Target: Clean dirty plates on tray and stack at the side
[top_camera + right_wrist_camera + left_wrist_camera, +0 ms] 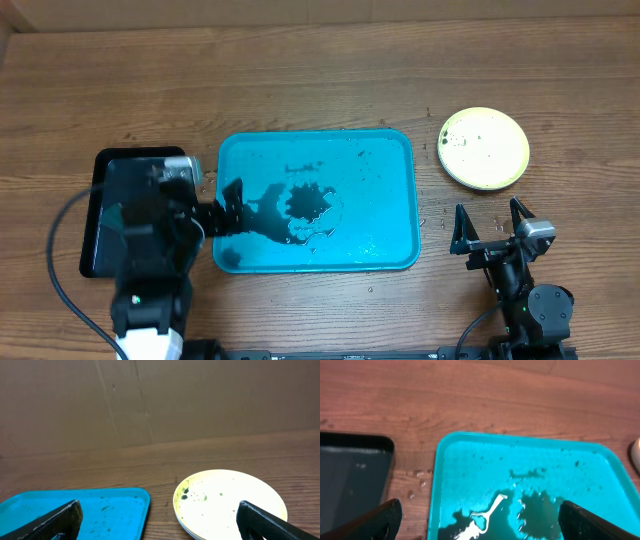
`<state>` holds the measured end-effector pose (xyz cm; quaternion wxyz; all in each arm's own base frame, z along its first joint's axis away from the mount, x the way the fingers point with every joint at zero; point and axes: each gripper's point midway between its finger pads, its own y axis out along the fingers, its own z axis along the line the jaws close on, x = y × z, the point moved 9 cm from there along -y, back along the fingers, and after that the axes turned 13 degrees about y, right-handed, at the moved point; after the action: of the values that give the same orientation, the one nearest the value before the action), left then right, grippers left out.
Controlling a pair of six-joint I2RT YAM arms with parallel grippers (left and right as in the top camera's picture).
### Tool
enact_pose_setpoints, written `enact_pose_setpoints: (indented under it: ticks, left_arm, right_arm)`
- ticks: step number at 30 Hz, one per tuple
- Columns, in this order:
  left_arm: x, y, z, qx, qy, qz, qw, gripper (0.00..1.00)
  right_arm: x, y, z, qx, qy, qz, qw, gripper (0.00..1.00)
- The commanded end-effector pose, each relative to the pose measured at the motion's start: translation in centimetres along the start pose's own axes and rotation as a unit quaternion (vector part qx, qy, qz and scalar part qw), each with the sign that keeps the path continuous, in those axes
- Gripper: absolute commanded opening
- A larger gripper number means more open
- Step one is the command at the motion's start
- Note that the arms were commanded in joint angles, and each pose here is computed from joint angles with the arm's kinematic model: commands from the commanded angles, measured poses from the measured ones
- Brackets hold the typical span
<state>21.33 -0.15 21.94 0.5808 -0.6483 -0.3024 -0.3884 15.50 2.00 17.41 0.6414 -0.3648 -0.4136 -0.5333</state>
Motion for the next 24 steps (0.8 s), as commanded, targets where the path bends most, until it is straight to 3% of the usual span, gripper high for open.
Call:
enact_pose_setpoints:
  ticks: [1, 12, 24]
  left_arm:
    - [-2.3, 0.3, -0.4, -0.005, 0.017, -0.017, 1.0, 1.0]
    - [-4.8, 0.2, -0.3, 0.023, 0.04, -0.126, 0.991, 1.0]
    - [-8.1, 0.3, -0.4, 0.04, 0.045, -0.159, 0.985, 1.0]
  right_arm:
    - [-0.2, 0.0, -0.1, -0.002, -0.002, -0.004, 1.0, 1.0]
    - [-0.2, 0.0, -0.1, -0.002, -0.002, -0.004, 1.0, 1.0]
    - [-0.2, 0.0, -0.1, -0.002, -0.002, -0.004, 1.0, 1.0]
